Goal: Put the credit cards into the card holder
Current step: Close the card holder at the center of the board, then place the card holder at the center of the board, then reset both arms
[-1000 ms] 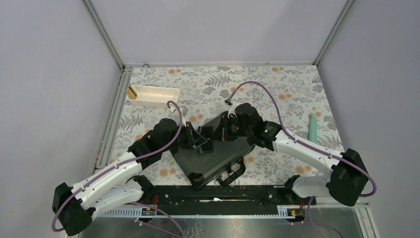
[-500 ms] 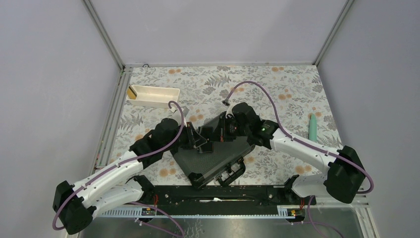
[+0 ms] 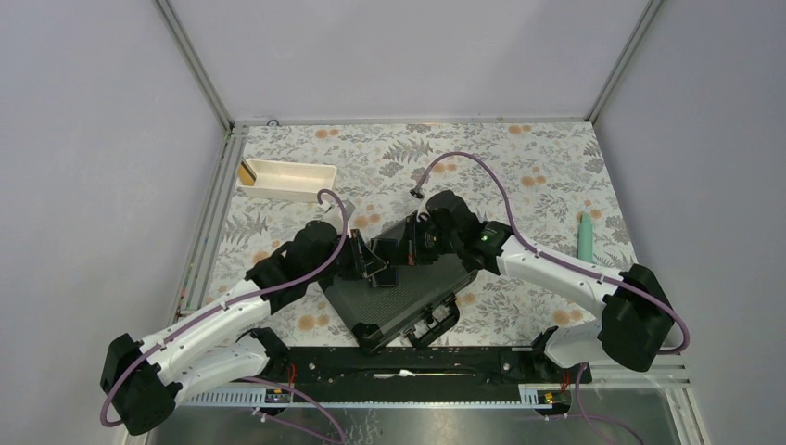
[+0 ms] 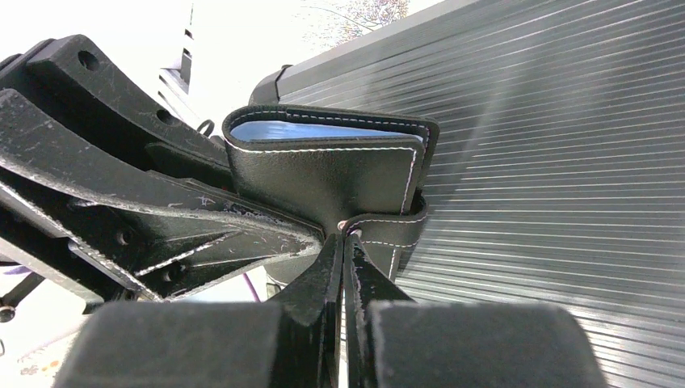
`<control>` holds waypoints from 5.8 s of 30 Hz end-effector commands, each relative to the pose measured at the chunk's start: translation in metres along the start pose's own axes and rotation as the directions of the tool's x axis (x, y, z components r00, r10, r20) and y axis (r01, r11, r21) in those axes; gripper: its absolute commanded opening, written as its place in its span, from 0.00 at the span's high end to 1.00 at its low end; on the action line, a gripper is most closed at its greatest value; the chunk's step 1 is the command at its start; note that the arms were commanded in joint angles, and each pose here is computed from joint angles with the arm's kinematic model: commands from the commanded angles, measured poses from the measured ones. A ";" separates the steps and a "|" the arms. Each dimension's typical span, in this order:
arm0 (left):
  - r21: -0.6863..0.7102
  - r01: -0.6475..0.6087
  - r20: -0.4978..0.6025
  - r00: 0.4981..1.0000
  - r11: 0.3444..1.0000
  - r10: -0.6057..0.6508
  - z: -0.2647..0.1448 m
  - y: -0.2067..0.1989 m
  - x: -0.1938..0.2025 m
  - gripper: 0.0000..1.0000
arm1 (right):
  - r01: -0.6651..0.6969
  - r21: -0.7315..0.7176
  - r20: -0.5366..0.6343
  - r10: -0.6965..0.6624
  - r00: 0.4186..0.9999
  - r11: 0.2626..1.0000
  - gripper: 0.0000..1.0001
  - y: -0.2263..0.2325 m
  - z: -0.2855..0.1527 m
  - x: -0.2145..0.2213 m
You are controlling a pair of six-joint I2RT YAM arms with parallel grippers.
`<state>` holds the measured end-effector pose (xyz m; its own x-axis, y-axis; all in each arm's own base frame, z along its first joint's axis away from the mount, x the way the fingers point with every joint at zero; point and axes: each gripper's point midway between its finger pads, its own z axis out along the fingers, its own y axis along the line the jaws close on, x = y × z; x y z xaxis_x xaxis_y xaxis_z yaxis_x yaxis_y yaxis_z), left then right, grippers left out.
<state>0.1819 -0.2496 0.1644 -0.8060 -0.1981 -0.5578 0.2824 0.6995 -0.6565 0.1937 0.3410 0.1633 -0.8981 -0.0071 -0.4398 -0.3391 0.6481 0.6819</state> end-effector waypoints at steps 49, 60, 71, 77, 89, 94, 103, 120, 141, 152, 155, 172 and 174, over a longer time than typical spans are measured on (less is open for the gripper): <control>0.359 -0.077 0.133 0.991 0.930 0.031 -0.017 -0.087 -0.037 1.00 | 0.008 -0.179 -0.076 -0.022 0.997 0.984 1.00 0.065 0.043 0.016; 0.346 -0.115 0.145 0.987 0.931 0.068 -0.022 -0.086 -0.038 1.00 | 0.032 -0.145 -0.103 -0.047 0.994 0.989 1.00 0.062 0.043 0.017; 0.209 -0.072 0.149 0.988 0.975 0.041 -0.026 -0.050 -0.036 1.00 | 0.099 0.080 0.153 -0.110 0.982 0.992 0.55 0.040 -0.023 -0.031; 0.226 -0.069 0.176 0.984 0.972 0.029 -0.034 -0.048 -0.043 1.00 | 0.056 0.109 0.299 -0.086 0.950 0.993 0.29 0.014 -0.064 -0.056; 0.524 -0.152 0.245 0.969 0.838 0.023 -0.078 -0.099 -0.052 1.00 | 0.233 -0.421 0.264 -0.127 0.956 0.877 0.20 0.064 -0.099 -0.022; 0.608 -0.182 0.242 0.970 0.773 0.038 -0.092 -0.115 -0.046 1.00 | 0.231 -0.517 0.267 -0.101 0.958 0.824 0.26 0.080 -0.105 -0.020; 0.632 -0.204 0.228 0.971 0.748 0.072 -0.097 -0.119 -0.040 1.00 | 0.192 -0.638 0.230 -0.053 0.972 0.745 0.87 0.098 -0.111 -0.017; -0.018 -0.112 0.204 0.972 0.994 0.113 -0.106 0.029 -0.110 0.01 | -0.271 0.099 0.487 0.191 0.852 0.958 1.00 -0.137 -0.156 -0.103; -0.421 0.007 0.363 0.918 0.907 0.162 -0.124 0.123 -0.131 0.01 | -0.555 0.402 0.501 0.332 0.799 0.728 1.00 -0.295 -0.145 -0.062; -0.523 0.043 0.387 0.902 0.851 0.193 -0.139 0.141 -0.132 0.01 | -0.575 0.486 0.584 0.245 0.774 0.658 0.22 -0.305 -0.172 -0.061; -0.530 0.052 0.419 0.884 0.846 0.208 -0.146 0.138 -0.136 0.01 | -0.571 0.504 0.593 0.221 0.774 0.648 0.13 -0.302 -0.181 -0.064; -0.511 0.067 0.664 0.663 0.857 0.344 -0.205 0.101 -0.157 0.01 | -0.130 0.523 0.737 -0.370 0.565 0.843 0.11 -0.186 -0.268 -0.115; -0.513 0.061 0.663 0.661 0.856 0.350 -0.206 0.100 -0.156 0.01 | -0.099 0.518 0.750 -0.396 0.530 0.849 0.11 -0.177 -0.271 -0.113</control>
<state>0.2262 -0.0139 0.2756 -0.1700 -0.3407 -0.9246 -0.0657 0.9401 -0.3344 0.2823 0.0143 0.2312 -0.2369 0.3695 -0.8985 0.0417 0.9279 0.3706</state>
